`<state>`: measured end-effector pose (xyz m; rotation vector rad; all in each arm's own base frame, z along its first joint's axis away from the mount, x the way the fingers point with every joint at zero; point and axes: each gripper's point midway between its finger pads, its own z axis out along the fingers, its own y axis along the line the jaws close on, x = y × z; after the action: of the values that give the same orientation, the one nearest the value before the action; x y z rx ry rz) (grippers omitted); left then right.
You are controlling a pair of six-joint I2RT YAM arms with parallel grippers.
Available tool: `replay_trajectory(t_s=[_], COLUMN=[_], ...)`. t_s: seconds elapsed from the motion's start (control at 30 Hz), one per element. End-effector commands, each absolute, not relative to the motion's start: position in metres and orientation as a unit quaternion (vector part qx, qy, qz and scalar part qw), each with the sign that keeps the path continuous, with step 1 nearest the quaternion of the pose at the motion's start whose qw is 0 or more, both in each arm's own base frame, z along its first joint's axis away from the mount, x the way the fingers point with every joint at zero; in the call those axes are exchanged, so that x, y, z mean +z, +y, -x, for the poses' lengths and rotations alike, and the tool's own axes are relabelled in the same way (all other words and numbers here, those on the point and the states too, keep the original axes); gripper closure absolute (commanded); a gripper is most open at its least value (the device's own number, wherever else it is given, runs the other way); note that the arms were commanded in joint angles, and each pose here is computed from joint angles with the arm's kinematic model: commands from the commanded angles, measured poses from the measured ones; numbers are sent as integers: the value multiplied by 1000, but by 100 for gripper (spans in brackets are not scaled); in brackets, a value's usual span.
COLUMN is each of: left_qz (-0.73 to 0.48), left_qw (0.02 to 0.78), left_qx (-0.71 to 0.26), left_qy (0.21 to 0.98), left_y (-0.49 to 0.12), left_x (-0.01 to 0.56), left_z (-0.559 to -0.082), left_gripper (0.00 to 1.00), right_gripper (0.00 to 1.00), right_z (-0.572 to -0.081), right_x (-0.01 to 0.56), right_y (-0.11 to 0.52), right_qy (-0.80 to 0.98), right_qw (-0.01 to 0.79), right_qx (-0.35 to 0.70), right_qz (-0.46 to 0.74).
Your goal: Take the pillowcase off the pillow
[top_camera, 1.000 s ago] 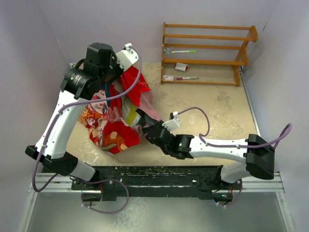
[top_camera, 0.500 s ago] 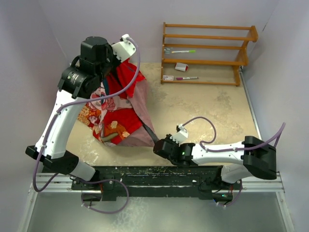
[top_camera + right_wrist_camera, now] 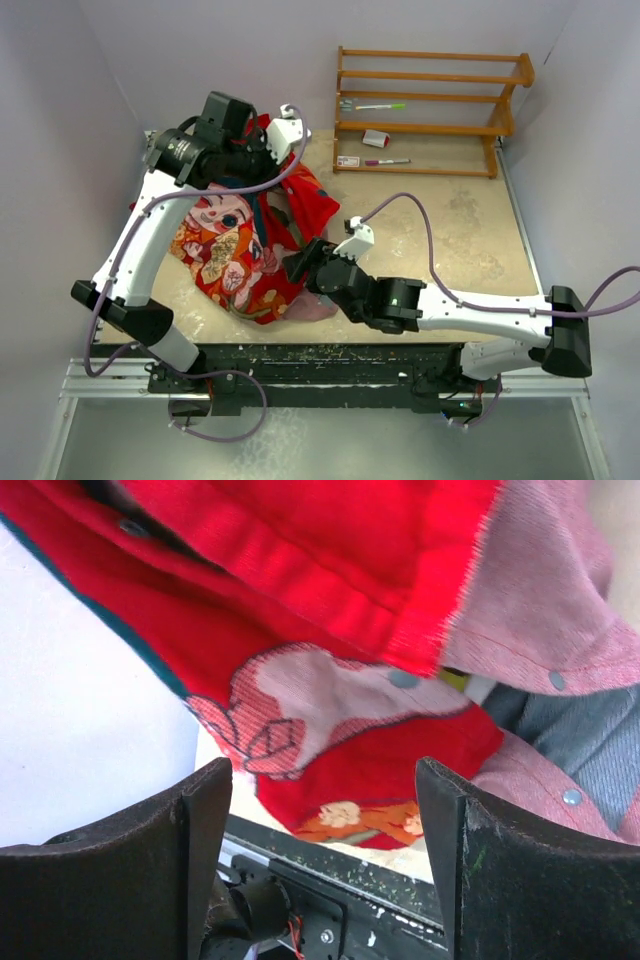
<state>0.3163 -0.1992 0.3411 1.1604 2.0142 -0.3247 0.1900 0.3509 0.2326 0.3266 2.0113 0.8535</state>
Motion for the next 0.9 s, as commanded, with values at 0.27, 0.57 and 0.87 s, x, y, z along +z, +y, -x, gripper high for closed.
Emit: replay_trajectory(t_s=[0.27, 0.57, 0.87], left_qz=[-473, -475, -473], left_qw=[407, 436, 430], left_qx=[-152, -115, -121], left_qy=[767, 756, 760], left_y=[-202, -188, -186], left_x=[346, 364, 361], left_z=[-288, -289, -281], left_gripper=[100, 100, 100], right_gripper=[27, 26, 22], right_z=[-230, -256, -282], right_x=[197, 157, 167], right_y=[357, 363, 410], right_qy=[814, 822, 797], right_qw=[427, 406, 418], right_qx=[363, 363, 409], right_qz=[-152, -169, -148])
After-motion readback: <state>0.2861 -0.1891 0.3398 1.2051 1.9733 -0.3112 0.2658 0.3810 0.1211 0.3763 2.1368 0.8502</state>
